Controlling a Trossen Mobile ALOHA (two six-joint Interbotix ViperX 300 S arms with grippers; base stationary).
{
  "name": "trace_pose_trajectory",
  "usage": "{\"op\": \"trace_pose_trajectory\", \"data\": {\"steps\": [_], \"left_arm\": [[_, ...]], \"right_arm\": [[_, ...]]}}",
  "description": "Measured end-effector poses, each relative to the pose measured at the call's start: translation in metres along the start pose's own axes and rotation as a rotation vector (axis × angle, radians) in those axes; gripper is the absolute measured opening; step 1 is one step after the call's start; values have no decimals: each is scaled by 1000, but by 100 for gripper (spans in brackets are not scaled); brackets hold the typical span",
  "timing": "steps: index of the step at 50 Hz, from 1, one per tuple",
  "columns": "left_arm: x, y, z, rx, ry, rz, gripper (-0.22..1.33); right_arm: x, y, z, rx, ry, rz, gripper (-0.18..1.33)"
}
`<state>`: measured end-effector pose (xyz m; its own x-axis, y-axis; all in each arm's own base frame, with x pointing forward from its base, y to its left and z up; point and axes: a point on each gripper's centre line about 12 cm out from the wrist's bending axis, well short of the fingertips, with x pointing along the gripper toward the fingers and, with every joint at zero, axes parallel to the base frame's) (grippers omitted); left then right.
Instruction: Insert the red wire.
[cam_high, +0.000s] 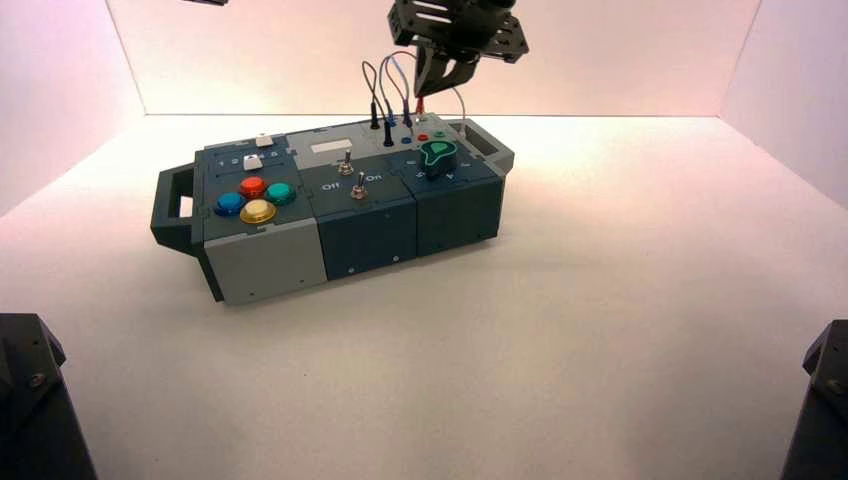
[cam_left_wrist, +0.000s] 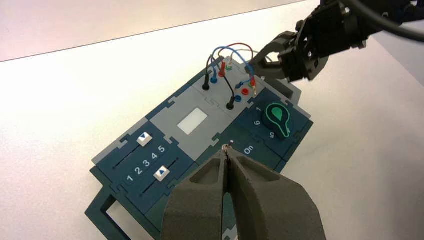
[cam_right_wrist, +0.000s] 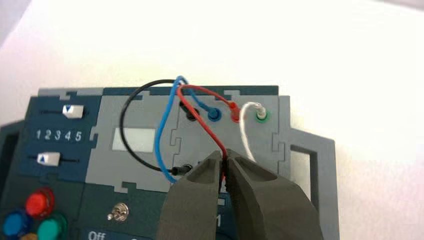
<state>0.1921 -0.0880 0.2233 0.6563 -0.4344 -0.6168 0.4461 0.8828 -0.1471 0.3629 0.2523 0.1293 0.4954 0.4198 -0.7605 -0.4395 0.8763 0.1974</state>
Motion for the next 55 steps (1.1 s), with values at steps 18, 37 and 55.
{"op": "trace_pose_trajectory", "data": {"steps": [18, 37, 55], "left_arm": [[2, 0, -1, -2, 7, 0, -16], [3, 1, 0, -3, 5, 4, -16], [6, 3, -2, -8, 5, 15, -16]], "right_arm": [[2, -4, -9, -103, -64, -34, -8], [3, -10, -14, -129, -182, -58, -8], [25, 3, -31, -179, -253, -48, -8]]}}
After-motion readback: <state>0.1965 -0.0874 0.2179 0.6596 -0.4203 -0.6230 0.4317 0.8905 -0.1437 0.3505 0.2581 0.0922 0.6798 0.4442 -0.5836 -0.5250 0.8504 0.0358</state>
